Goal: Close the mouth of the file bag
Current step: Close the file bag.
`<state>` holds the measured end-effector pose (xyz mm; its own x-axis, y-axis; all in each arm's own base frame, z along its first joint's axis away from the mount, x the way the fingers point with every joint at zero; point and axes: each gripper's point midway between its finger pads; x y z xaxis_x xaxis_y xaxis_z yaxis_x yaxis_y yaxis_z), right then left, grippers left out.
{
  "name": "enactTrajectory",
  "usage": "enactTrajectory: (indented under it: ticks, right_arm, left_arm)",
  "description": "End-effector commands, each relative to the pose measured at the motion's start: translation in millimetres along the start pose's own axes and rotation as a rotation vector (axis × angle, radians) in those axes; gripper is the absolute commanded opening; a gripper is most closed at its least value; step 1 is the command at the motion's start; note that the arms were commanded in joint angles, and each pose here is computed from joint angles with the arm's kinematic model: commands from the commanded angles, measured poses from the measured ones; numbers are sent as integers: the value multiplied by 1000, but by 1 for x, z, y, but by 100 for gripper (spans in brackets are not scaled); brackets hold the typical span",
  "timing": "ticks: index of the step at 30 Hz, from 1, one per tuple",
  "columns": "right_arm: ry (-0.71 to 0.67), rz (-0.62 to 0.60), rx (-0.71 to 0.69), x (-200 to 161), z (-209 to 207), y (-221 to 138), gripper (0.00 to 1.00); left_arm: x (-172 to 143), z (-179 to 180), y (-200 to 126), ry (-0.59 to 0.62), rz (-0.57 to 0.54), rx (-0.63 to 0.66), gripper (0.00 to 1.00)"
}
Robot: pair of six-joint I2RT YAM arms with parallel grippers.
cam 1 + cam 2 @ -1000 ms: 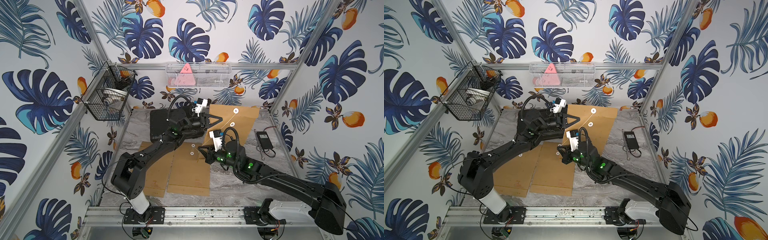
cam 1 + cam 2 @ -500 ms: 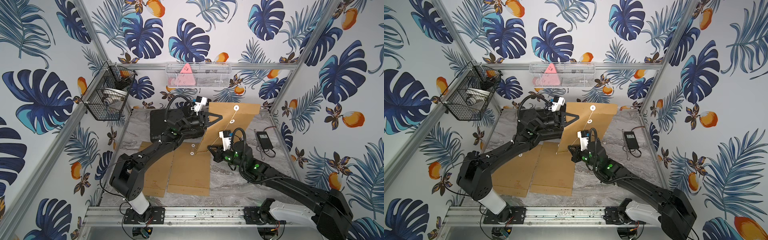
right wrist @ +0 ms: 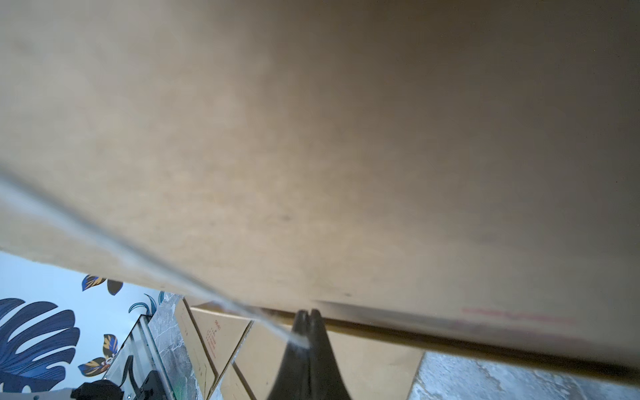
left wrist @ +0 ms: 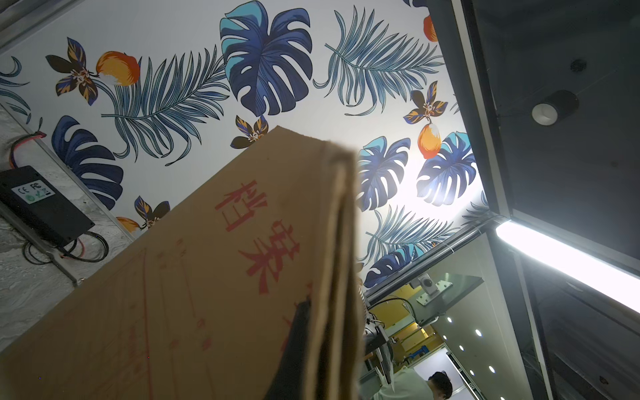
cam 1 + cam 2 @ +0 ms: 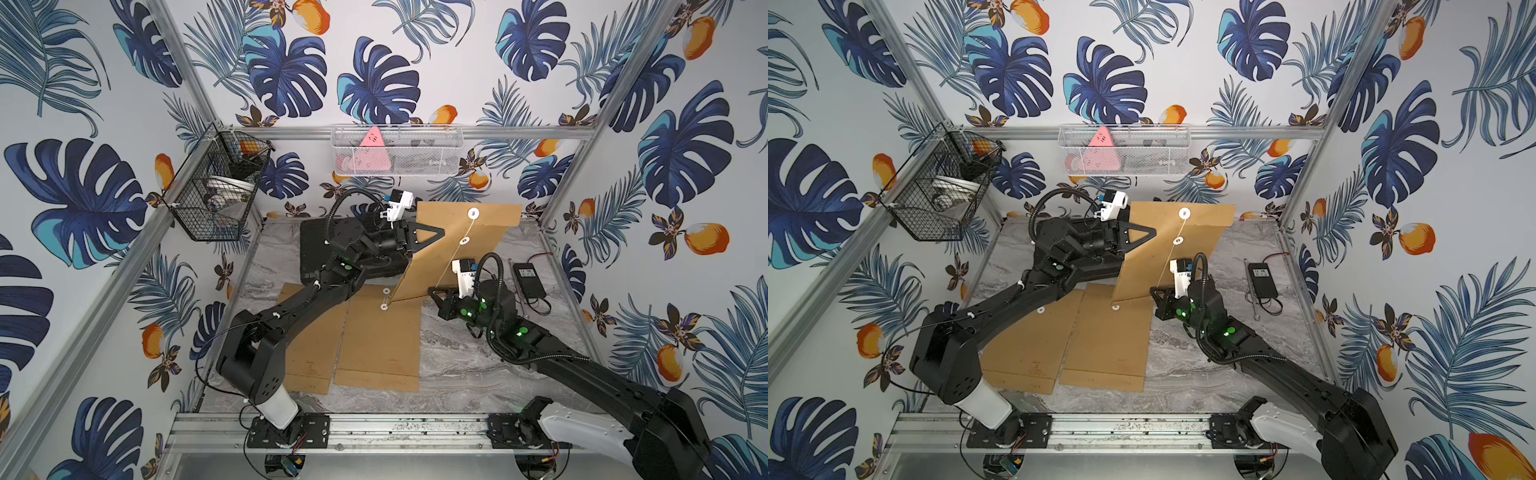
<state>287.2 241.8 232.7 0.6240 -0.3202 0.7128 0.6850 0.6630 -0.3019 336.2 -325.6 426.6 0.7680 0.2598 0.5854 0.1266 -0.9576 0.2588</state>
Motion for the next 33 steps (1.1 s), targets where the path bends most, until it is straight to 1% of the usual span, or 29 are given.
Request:
enactTrajectory:
  ticks: [1,5,8,12,14,16,21,24,33]
  right_arm:
    - [-45,10,-33,-1,-9,-11,0]
    - [-59,-7,-51,4,-16,-24,0]
    - [-43,-33,-89,16,-25,-33,0]
    - [2,-97,-283,47,-58,-50,0]
    - [13,-129,-351,63,-70,-59,0]
    - [-13,-170,-389,79,-69,-66,0]
    - [-88,-222,-464,107,-66,-77,0]
    - [-130,-248,-492,121,-63,-81,0]
    - [-213,-289,-567,145,-62,-87,0]
  left_arm:
    - [11,-5,-11,53,-29,-16,0]
    - [23,1,-22,62,-58,3,0]
    - [26,2,-27,64,-66,7,0]
    - [22,5,-32,56,-66,22,0]
    - [19,9,-36,49,-68,32,0]
    - [16,13,-38,43,-67,42,0]
    - [7,29,-42,38,-49,88,0]
    - [3,31,-44,28,-45,83,0]
    - [-5,26,-47,17,-32,68,0]
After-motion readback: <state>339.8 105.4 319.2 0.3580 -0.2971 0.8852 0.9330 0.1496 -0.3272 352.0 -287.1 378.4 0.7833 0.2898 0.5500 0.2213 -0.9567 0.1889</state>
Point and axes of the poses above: each gripper's point midway between its finger pads, its own y axis out along the fingers, its own z axis along the line the jaws close on, x = y × z, and after that the axes turned 8 degrees about y, right-handed
